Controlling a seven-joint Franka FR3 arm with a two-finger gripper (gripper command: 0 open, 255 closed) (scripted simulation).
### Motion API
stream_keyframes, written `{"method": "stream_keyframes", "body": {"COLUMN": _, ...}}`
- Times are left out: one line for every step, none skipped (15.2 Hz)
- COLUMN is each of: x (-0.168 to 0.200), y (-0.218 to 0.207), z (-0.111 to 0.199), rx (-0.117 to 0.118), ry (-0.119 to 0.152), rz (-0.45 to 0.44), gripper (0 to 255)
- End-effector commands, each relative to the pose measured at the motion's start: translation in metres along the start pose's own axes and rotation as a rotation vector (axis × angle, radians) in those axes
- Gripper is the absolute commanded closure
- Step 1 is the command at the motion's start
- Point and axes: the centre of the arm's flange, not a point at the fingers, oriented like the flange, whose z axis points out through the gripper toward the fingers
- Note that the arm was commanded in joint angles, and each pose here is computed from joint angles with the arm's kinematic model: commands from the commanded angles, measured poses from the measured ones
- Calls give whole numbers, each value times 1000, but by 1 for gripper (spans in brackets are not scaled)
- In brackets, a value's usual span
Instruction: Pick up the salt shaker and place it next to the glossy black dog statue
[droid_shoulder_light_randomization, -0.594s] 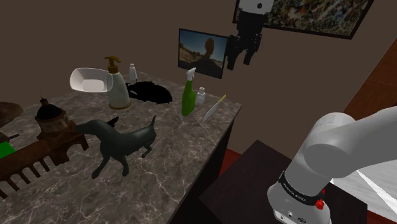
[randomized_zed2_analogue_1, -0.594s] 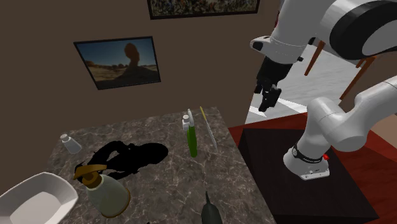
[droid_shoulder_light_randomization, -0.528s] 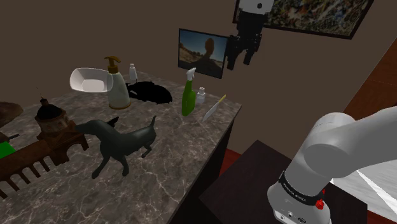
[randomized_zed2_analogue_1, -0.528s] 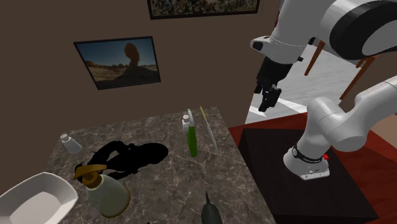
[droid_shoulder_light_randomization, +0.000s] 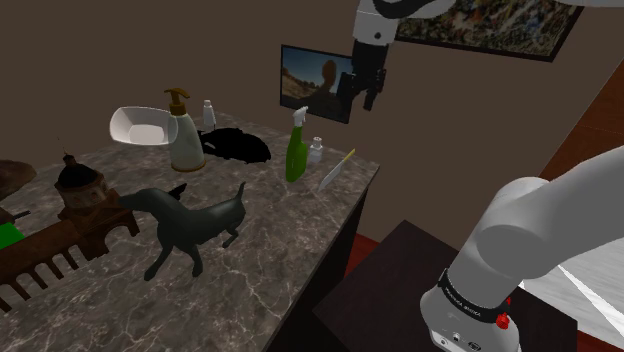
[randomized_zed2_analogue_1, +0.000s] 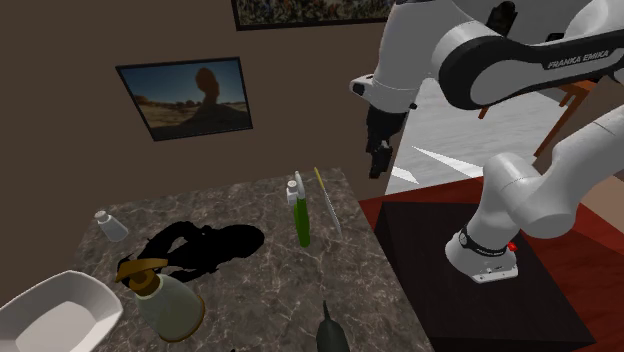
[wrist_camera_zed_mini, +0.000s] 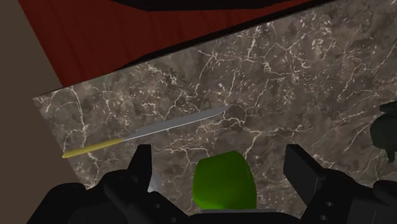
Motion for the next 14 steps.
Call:
{"method": "stream_keyframes", "body": {"x": 22, "y": 14, "z": 15, "rx": 4, "ry": -5, "rz": -6, "gripper": 0}}
{"method": "stream_keyframes", "body": {"x": 32, "y": 20, "z": 22, "rx": 6, "ry": -8, "rz": -9, "gripper": 0}}
{"method": "stream_keyframes", "body": {"x": 42, "y": 25, "z": 30, "rx": 8, "ry": -11, "rz": -12, "gripper": 0}}
{"method": "stream_keyframes", "body": {"x": 53, "y": 30, "z": 38, "rx": 11, "ry": -14, "rz": -15, "gripper": 0}}
{"method": "stream_keyframes", "body": {"x": 63, "y": 35, "z": 45, "rx": 13, "ry": -17, "rz": -17, "gripper": 0}}
{"method": "stream_keyframes", "body": {"x": 73, "y": 40, "z": 53, "rx": 15, "ry": -20, "rz": -20, "gripper": 0}}
{"method": "stream_keyframes", "body": {"x": 83, "y": 45, "z": 61, "rx": 17, "ry": -23, "rz": -23, "gripper": 0}}
{"method": "stream_keyframes", "body": {"x": 93, "y": 50, "z": 69, "rx": 20, "ry": -26, "rz": -26, "gripper": 0}}
{"method": "stream_keyframes", "body": {"x": 103, "y": 55, "z": 77, "rx": 22, "ry": -29, "rz": -29, "gripper": 0}}
{"method": "stream_keyframes", "body": {"x": 113, "y": 60, "z": 84, "rx": 24, "ry": -32, "rz": -32, "gripper": 0}}
{"method": "stream_keyframes", "body": {"x": 123, "y": 65, "z": 92, "rx": 26, "ry": -35, "rz": -35, "gripper": 0}}
{"method": "stream_keyframes", "body": {"x": 133, "y": 70, "z": 100, "rx": 29, "ry": -38, "rz": -38, "gripper": 0}}
{"method": "stream_keyframes", "body": {"x": 143, "y": 75, "z": 108, "rx": 31, "ry": -41, "rz": -41, "gripper": 0}}
{"method": "stream_keyframes", "body": {"x": 153, "y": 80, "z": 116, "rx": 33, "ry": -45, "rz": -43, "gripper": 0}}
